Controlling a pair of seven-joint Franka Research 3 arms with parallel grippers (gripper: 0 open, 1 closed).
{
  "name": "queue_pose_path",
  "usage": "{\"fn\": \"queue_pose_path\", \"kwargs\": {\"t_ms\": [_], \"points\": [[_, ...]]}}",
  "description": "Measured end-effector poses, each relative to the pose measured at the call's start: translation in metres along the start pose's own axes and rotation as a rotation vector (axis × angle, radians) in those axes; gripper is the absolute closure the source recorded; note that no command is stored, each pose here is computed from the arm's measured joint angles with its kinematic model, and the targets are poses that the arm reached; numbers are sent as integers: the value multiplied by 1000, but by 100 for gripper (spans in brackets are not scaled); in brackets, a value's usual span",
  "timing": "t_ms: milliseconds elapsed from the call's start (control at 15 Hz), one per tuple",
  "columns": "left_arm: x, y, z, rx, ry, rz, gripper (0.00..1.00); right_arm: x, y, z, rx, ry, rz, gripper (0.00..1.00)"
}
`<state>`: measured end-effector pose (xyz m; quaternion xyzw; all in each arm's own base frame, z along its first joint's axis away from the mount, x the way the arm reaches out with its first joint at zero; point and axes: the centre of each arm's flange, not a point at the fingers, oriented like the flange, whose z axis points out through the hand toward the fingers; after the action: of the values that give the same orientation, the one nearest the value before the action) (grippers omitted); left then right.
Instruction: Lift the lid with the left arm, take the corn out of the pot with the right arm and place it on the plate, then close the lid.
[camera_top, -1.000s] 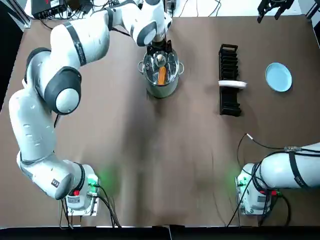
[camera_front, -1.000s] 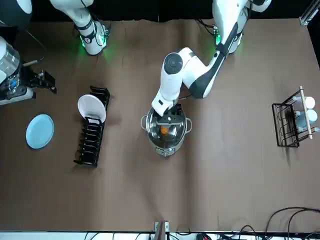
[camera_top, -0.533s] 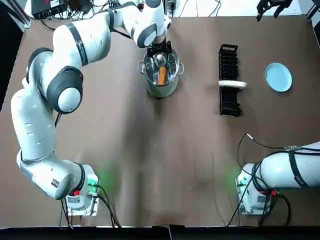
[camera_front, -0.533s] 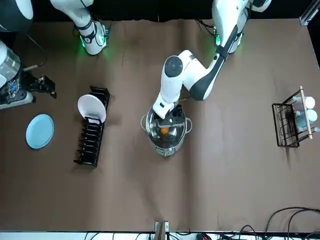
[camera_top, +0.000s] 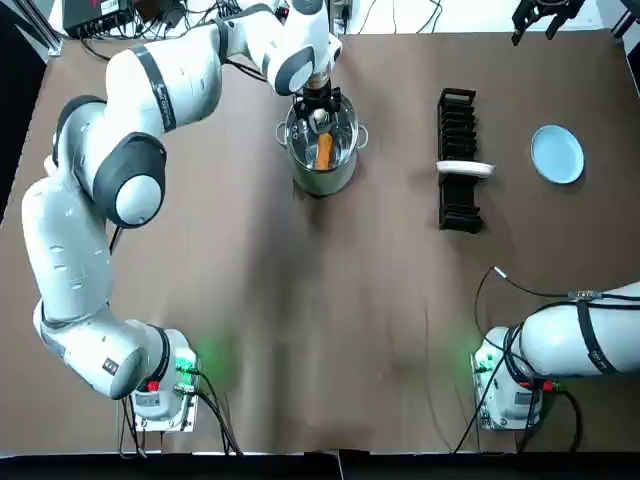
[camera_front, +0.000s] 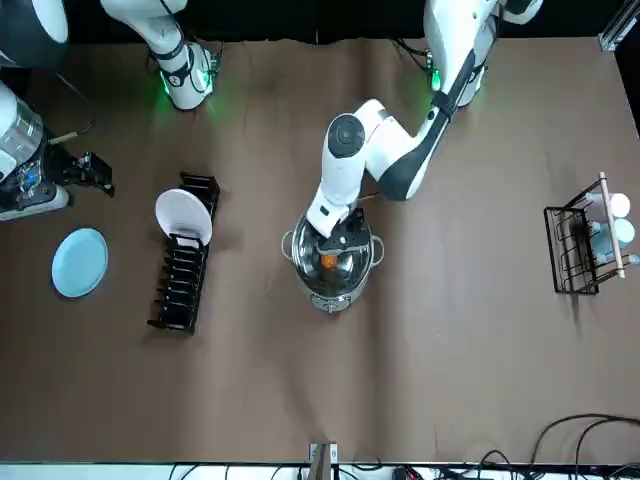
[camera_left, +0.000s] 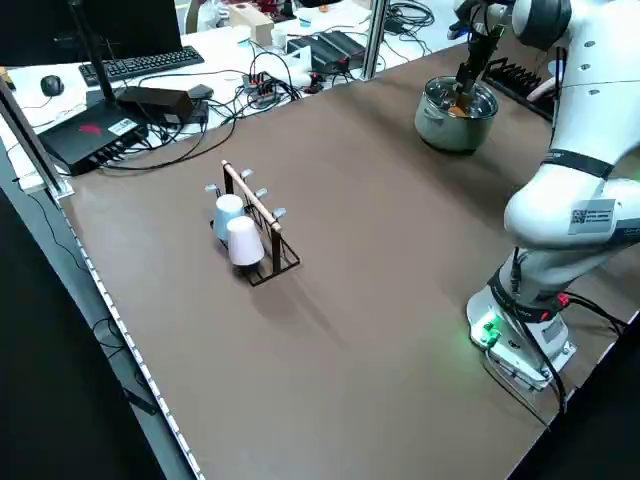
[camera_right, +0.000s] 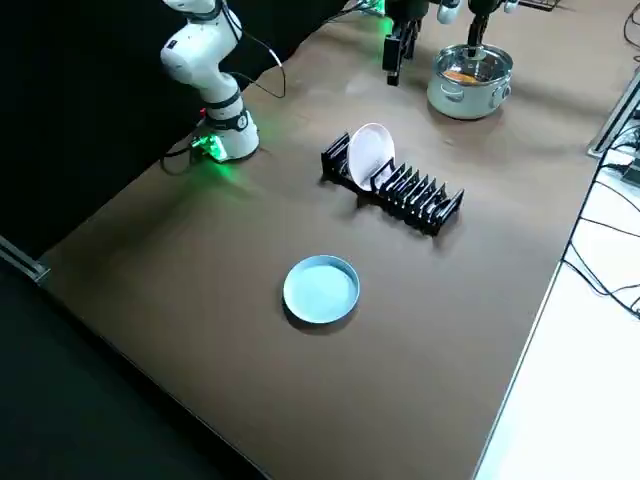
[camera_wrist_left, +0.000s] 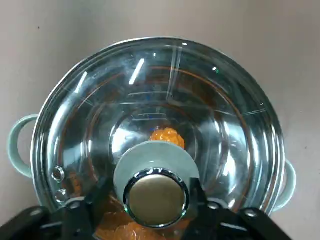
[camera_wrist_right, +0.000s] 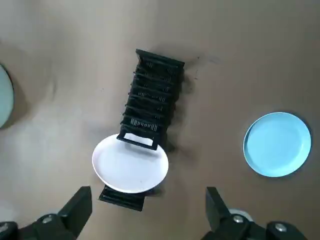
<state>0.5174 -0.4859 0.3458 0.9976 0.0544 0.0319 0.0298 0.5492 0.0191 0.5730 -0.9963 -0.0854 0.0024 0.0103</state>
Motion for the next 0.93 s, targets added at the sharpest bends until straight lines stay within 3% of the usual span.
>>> {"fn": "queue_pose_path", "kwargs": {"t_ms": [133, 200, 267, 733, 933], "points": [[-2, 2, -1, 4, -6, 1, 40, 0, 1, -2, -2, 6, 1, 0], [-2, 3, -3, 1, -6, -1, 48, 0, 2, -2, -2, 7, 3, 0], [-3, 3, -3, 4, -9, -1, 49, 0, 3, -3, -2, 8, 4, 0], [-2, 3, -4, 0, -18, -35, 49, -1, -8, -1, 0, -12, -16, 0], [6, -1, -34, -54, -39, -92, 49, -3, -22, 2, 5, -50, -40, 0]]}}
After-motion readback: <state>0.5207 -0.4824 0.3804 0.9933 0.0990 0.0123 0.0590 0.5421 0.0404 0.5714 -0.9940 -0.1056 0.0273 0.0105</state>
